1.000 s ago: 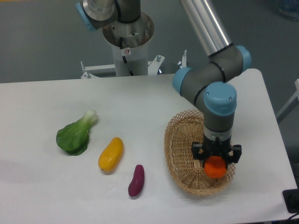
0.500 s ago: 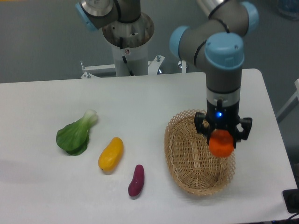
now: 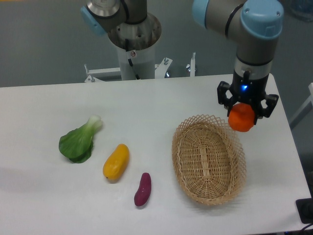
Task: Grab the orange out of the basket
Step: 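Lift the gripped orange up and out of the basket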
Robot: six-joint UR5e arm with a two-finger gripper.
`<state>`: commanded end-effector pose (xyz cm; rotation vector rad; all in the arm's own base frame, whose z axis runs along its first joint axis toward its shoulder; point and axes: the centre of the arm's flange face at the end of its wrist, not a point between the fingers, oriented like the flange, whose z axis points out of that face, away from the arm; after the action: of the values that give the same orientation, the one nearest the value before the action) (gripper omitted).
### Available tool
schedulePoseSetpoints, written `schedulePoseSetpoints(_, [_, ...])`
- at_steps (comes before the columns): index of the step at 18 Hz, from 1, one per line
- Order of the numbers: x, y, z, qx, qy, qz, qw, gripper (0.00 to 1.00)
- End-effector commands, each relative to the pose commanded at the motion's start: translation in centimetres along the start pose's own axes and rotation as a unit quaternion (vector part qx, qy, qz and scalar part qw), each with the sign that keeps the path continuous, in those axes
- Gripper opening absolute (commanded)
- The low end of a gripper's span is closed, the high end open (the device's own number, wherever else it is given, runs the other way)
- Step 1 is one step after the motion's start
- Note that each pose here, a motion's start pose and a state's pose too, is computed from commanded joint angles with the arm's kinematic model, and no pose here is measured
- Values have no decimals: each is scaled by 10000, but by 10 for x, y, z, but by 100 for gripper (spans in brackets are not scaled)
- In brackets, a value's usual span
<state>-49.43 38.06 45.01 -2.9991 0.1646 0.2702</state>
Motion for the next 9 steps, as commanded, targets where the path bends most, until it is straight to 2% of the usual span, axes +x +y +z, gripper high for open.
schedulePoseSetpoints(9, [-1, -3, -5, 37, -51, 11, 10000, 55])
